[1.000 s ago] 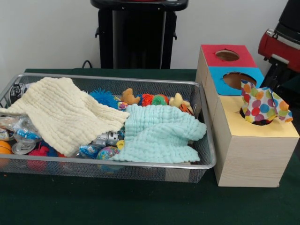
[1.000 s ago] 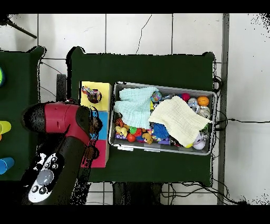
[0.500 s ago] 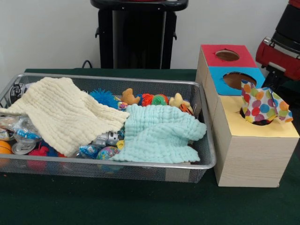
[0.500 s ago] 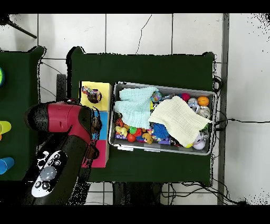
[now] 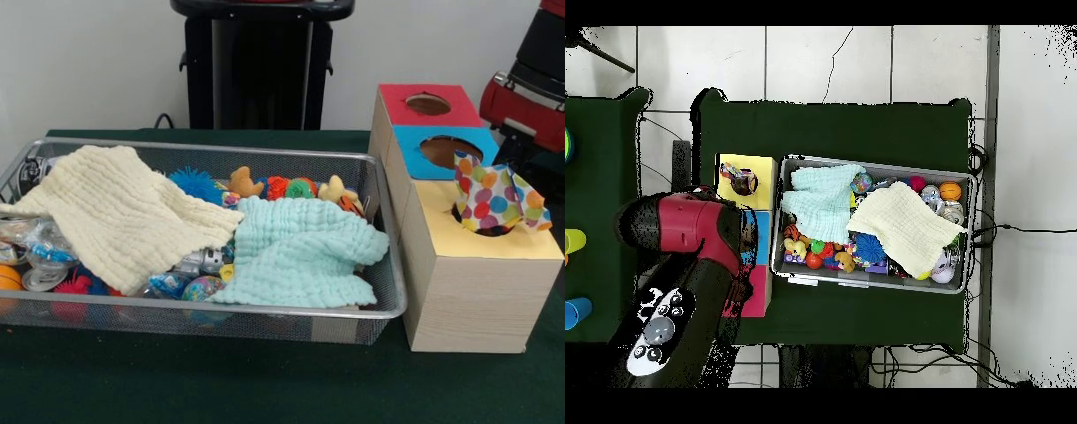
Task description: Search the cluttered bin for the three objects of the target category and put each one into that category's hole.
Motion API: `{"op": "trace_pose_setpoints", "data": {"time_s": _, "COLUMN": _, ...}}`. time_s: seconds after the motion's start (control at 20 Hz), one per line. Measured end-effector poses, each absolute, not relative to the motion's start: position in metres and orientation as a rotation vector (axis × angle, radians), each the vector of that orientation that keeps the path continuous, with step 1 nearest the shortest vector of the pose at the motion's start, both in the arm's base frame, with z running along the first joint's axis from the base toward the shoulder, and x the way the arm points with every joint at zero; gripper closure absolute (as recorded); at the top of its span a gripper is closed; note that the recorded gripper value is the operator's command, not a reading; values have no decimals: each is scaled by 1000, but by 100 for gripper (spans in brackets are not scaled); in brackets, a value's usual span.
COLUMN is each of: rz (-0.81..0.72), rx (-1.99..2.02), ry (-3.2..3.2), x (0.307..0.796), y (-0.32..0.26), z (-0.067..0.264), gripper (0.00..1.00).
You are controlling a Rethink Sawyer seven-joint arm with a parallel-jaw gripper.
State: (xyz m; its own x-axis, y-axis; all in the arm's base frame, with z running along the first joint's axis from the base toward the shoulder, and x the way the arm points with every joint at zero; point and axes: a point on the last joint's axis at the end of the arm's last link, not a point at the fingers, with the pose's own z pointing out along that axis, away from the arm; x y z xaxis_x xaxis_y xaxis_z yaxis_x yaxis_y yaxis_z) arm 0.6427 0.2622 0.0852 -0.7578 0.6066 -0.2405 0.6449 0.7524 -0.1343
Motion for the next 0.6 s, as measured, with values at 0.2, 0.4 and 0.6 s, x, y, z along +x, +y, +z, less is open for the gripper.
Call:
{"op": "trace_pose_setpoints", "data": {"time_s": 0.2, "rz": -296, "rx": 1004, "ry": 2748, "x": 643, "y": 261, "z": 84, "gripper": 100}}
{"op": "trace_pose_setpoints", "data": {"time_s": 0.4, "rz": -281, "rx": 1023, "ry": 2735, "x": 642, "y": 259, "z": 84, "gripper": 100}}
{"op": "trace_pose_setpoints", "data": {"time_s": 0.6, "rz": -267, "rx": 1038, "ry": 2723, "x": 642, "y": 259, "z": 84, "gripper": 100}}
